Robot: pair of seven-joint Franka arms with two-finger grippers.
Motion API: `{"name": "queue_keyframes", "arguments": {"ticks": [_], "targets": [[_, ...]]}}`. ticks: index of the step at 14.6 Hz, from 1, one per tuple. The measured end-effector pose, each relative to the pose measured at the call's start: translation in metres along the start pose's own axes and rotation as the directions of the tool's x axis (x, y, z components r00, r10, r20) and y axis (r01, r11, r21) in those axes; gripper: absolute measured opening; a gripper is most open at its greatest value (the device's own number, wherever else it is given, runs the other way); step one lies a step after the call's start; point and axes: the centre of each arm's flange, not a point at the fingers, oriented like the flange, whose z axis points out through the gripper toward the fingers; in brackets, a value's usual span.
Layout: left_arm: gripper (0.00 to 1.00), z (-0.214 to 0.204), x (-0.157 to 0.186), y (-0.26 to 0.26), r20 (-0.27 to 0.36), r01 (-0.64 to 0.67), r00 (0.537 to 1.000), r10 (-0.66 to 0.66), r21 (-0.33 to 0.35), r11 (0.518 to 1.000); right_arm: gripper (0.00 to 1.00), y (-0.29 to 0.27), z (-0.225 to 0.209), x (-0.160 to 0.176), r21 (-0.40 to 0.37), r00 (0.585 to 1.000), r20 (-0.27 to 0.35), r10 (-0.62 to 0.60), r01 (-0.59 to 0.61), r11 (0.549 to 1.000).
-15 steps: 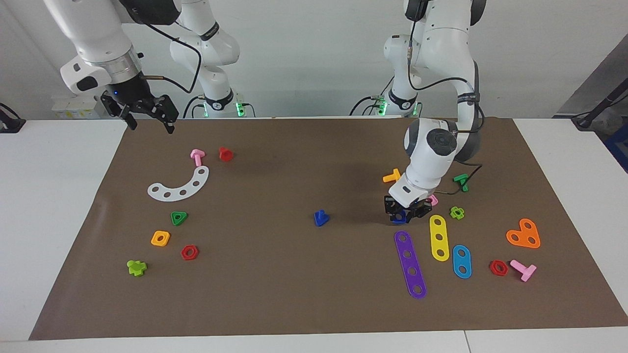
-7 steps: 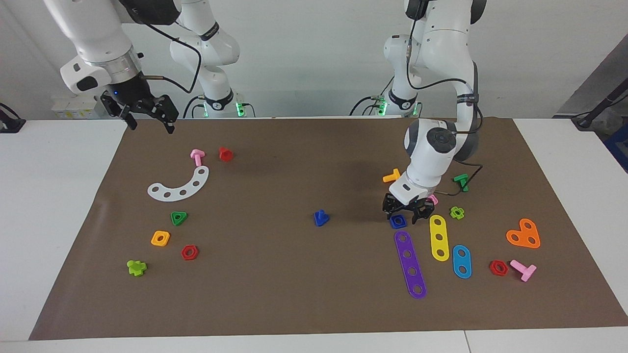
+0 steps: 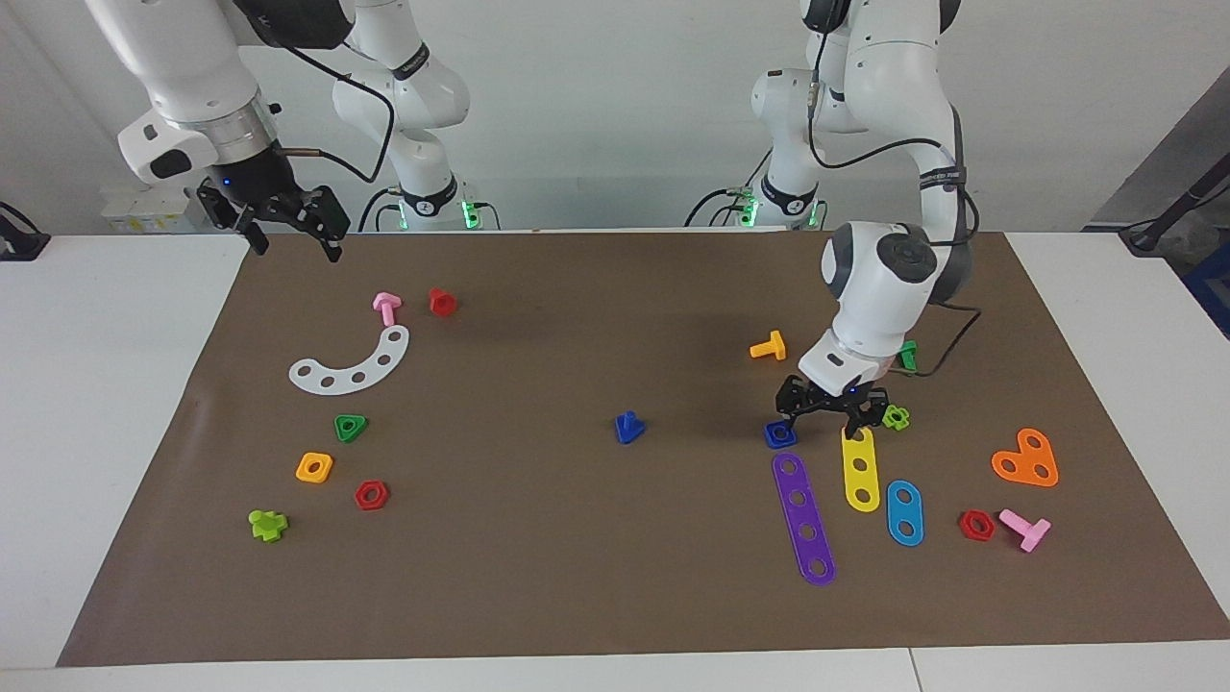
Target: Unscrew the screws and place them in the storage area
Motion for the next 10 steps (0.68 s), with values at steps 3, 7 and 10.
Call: {"name": "queue_keyframes", "arguments": {"ticks": [3, 7, 10], "targets": [[1.00, -0.039, 0.008, -0.042, 0.078, 0.055, 0.995, -0.055, 0.002, 0.998, 1.00, 0.000, 0.000, 0.000, 0.000, 1.000, 0.001, 0.000, 0.000, 1.000], [1.00, -0.079, 0.009, -0.084, 0.123, 0.114, 0.986, -0.114, 0.006, 0.993, 1.00, -0.017, 0.000, -0.003, 0.000, 0.999, -0.001, -0.032, 0.032, 0.999], [1.00, -0.119, 0.010, -0.096, 0.164, 0.130, 0.978, -0.128, 0.003, 0.992, 1.00, -0.050, 0.011, -0.002, 0.022, 0.995, -0.040, -0.088, 0.088, 0.996]]}}
